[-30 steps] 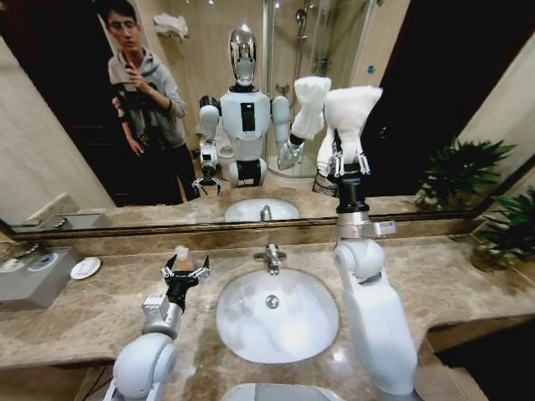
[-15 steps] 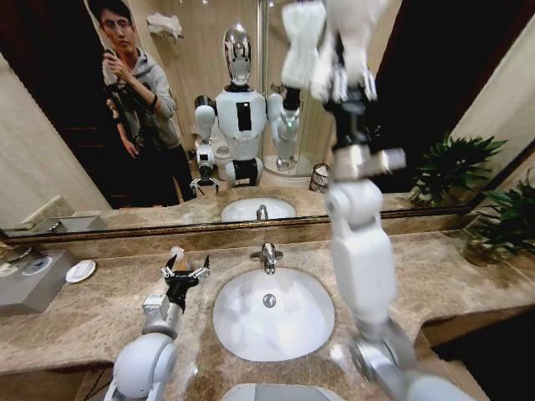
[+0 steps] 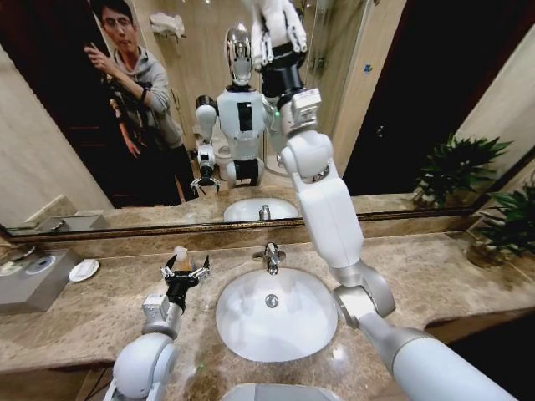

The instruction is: Pick up the towel from the sink counter and wipe the mirror surface.

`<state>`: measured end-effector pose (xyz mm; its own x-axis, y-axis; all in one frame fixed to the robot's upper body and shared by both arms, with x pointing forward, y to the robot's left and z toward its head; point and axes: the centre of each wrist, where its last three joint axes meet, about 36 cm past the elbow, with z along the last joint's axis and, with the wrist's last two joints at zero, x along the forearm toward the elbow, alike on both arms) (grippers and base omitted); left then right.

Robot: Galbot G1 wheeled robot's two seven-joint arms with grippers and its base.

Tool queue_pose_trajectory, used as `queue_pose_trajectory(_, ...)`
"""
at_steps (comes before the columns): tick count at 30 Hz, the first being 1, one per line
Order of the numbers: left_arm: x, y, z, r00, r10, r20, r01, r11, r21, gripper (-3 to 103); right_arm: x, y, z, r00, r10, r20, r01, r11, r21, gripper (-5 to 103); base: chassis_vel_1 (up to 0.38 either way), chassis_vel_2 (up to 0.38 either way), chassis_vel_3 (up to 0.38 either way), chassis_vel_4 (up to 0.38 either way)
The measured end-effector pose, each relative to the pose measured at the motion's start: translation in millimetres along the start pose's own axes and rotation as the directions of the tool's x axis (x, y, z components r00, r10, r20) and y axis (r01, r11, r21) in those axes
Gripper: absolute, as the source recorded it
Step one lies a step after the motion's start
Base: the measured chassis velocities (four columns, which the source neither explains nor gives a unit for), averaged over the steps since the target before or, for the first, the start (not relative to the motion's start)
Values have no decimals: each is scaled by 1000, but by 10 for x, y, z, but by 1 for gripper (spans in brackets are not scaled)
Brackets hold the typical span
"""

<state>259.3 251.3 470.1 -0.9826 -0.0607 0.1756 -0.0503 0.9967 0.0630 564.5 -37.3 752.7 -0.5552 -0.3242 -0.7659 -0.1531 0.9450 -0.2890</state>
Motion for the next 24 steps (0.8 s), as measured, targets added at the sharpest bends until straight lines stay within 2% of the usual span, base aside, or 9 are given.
queue_pose_trajectory(6,0,0,0,1000,0,0,0,1000,0,100,66,-142,25,999,44,-6,-44,999,-19,22,0,0,0,0)
queue_pose_trajectory(9,0,0,0,1000,0,0,0,1000,0,100,143,-371,-56,993,120,7,-120,991,-51,22,0,0,0,0)
queue_pose_trajectory(11,0,0,0,1000,0,0,0,1000,0,100,153,-412,-72,991,134,10,-133,990,-53,22,0,0,0,0)
queue_pose_trajectory(13,0,0,0,1000,0,0,0,1000,0,100,178,-597,-115,982,187,21,-186,981,-57,22,0,0,0,0)
queue_pose_trajectory(17,0,0,0,1000,0,0,0,1000,0,100,183,-672,-101,978,207,16,-206,977,-62,22,0,0,0,0)
queue_pose_trajectory(21,0,0,0,1000,0,0,0,1000,0,100,227,-543,-60,987,163,16,-161,983,-84,22,0,0,0,0)
queue_pose_trajectory(24,0,0,0,1000,0,0,0,1000,0,100,349,-210,11,999,46,24,-43,993,-111,22,0,0,0,0)
